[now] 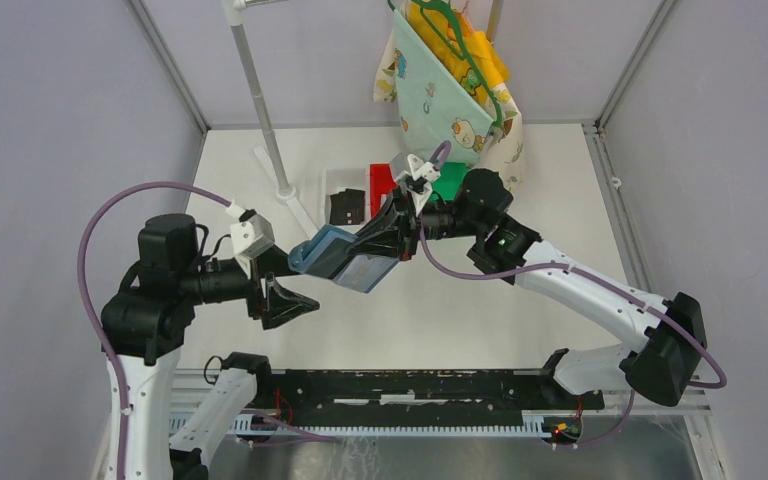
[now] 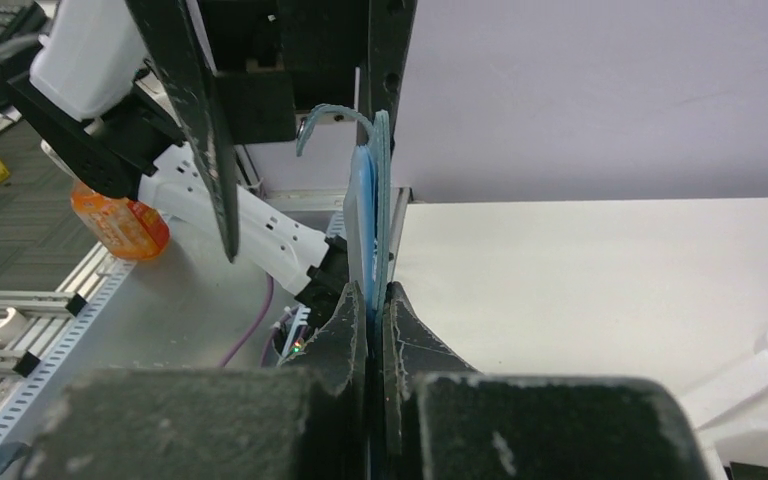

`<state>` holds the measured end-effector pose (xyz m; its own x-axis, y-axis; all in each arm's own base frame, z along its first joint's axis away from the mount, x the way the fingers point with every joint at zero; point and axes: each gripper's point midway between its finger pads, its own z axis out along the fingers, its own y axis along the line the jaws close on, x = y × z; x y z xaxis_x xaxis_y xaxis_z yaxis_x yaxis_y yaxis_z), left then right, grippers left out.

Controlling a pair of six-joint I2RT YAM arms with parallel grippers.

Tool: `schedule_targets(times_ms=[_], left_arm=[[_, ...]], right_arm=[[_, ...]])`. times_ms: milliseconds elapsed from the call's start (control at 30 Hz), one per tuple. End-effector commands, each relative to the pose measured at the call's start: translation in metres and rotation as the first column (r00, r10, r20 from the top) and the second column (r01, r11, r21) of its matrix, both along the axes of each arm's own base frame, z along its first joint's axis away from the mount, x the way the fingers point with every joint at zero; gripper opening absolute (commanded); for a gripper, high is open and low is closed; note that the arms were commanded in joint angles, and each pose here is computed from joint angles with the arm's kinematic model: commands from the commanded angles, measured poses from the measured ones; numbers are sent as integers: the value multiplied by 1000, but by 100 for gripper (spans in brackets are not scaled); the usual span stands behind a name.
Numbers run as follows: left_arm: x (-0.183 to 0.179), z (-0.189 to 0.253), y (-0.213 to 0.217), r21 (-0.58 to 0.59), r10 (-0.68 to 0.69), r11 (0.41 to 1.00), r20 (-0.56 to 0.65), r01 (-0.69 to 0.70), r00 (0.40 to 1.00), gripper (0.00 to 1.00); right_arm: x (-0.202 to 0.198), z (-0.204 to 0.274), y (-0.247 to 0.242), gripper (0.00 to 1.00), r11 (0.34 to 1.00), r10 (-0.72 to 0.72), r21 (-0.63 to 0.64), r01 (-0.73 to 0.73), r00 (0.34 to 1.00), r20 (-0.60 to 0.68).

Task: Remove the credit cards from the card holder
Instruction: Remove the credit card from the card holder.

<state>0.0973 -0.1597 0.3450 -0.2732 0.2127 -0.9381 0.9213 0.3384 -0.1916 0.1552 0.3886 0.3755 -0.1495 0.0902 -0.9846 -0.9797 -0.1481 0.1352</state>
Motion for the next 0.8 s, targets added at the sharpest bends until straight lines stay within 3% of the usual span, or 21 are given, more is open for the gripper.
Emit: schedule_targets(times_ms=[0,300,533,767], left_arm=[[17,3,2,2,42,999,99,-42,994,74],[24,28,-9,-129,50,991,69,-41,996,45],[13,46,-18,-205,-22,979,-9,19,1000,41],[21,56,-18,-229,11,973,-13,-14,1000,32]], right_arm=[[-15,54,-8,0,987,42,152,-50,998,53],[-22,47,-10,0,983,79,164,-84,996,38],[-27,42,-8,0,983,94,156,-100,995,41],[-32,36,-8,0,985,100,138,-106,994,49]])
